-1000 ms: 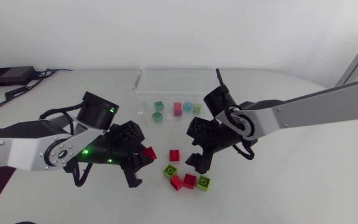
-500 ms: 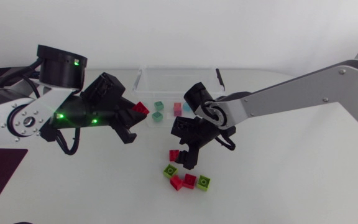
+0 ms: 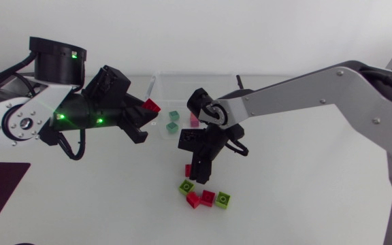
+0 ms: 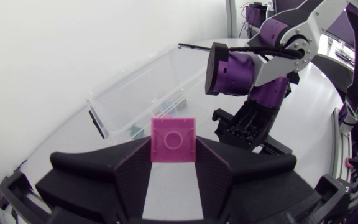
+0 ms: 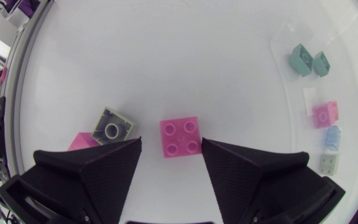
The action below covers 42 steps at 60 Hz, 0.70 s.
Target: Pick up the duplo bricks and place them in the container
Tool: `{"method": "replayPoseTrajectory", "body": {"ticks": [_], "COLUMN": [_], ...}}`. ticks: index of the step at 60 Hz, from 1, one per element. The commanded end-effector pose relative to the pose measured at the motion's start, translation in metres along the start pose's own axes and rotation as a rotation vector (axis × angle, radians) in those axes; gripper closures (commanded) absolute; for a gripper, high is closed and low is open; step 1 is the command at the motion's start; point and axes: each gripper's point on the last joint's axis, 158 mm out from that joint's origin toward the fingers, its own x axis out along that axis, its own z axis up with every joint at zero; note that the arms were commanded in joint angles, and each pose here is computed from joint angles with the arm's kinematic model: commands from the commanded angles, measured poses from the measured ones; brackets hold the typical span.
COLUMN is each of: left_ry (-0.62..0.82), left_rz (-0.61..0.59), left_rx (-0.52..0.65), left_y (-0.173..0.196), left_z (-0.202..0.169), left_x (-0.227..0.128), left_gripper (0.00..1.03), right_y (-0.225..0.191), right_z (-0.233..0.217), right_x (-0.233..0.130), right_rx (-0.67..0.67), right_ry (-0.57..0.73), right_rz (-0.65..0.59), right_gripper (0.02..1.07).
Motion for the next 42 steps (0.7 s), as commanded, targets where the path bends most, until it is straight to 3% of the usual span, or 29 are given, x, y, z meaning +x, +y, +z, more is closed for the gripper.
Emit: {"method": "replayPoseTrajectory", "body": {"ticks": [1,9,18,42], "left_ry": [-0.053,-0.068,-0.090,-0.074], "left_rz": [0.016,0.018,0.019,0.019], "left_rx": [-0.006,-0.001,0.002,-0.027], "left_y": [0.009,0.012,0.017,0.037], "left_z": [0.024,0.034,0.050,0.055], "left_x": [-0.009,-0.010,-0.002,0.075], "left_gripper": [0.76,0.76,0.76,0.75], "right_y": [0.005,0.003,0.003,0.003], "right_z": [-0.009,-0.014,-0.015,-0.008], "right_x": [0.015,0.019,0.020,-0.036], "right_rx": [-0.024,-0.016,-0.004,0.047], "right_ry": [0.048,0.064,0.065,-0.035], "right_rz": [0.042,0.049,0.053,-0.049], "right_gripper": [0.54,0.57,0.79,0.79]}}
